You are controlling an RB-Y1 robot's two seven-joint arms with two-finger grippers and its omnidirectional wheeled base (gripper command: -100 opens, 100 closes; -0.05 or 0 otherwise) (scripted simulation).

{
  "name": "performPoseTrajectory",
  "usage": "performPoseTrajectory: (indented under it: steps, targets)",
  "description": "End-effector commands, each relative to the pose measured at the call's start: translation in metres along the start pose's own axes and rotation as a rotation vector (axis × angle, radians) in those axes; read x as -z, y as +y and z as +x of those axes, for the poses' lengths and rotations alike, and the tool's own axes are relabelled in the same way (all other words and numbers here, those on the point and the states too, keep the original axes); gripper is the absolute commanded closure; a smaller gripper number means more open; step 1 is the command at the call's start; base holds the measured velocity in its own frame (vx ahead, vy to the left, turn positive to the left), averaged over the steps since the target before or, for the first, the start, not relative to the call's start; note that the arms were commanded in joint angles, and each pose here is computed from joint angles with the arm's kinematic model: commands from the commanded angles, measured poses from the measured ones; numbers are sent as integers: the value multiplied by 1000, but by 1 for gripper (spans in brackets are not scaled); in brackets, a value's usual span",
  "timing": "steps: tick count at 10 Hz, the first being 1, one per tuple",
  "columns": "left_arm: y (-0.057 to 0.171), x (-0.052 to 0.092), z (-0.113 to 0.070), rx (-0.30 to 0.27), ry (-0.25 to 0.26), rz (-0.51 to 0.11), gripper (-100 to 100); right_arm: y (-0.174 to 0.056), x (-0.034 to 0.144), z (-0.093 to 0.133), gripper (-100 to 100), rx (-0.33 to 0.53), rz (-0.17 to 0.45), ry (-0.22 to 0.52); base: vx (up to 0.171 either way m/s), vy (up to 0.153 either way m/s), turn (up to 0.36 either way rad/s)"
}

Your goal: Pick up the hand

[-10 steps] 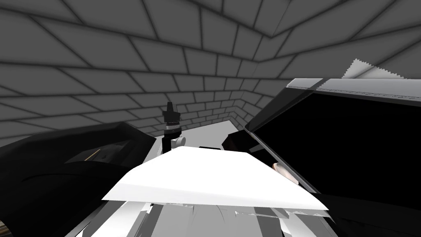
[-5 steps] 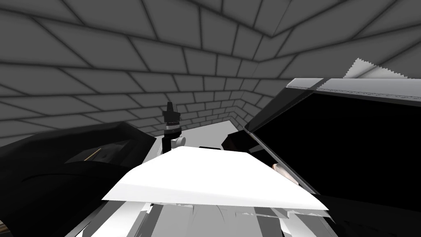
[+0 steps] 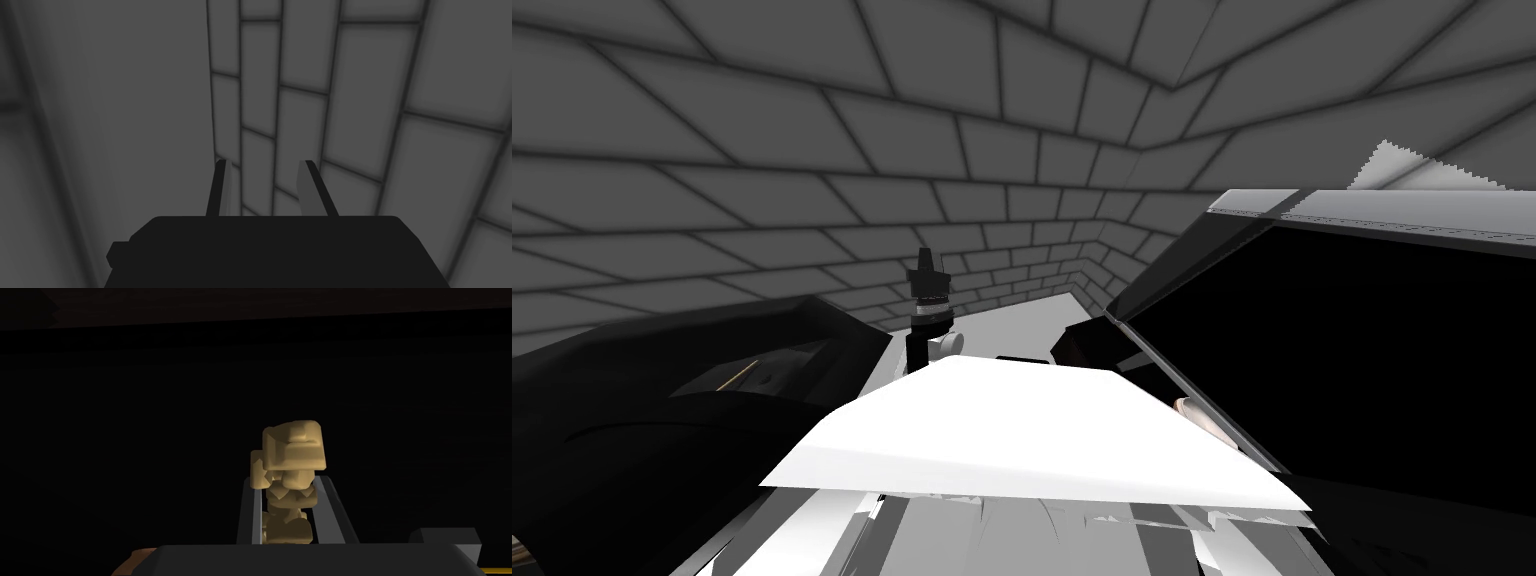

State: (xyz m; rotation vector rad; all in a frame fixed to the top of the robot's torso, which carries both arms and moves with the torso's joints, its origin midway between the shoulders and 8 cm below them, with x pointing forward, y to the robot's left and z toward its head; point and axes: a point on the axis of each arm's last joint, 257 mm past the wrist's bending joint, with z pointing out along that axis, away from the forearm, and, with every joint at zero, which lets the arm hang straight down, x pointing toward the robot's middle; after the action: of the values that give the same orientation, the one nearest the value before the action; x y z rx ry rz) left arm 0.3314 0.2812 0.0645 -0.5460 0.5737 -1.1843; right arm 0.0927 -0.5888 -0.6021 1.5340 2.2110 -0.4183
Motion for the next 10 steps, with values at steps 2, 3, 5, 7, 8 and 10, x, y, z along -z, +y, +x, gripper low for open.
performPoseTrajectory:
  steps: [2,3,5,7,8,10]
  targets:
    - [0,0,0,0,0,0,0,0,0,0,100,0,0,0,0,0,0]
    - [0,0,0,0,0,0,0,0,0,0,0,0,0,0,0,0,0]
    - [0,0,0,0,0,0,0,0,3,-5,100,2,-2,-2,-2,21,-14]
    - [0,0,0,0,0,0,0,1,5,-9,100,3,-3,-2,-2,29,-14]
    - [0,0,0,0,0,0,0,1,8,-12,100,5,-3,-1,-7,28,-21]
    - [0,0,0,0,0,0,0,1,11,-15,100,8,-4,1,-6,29,-14]
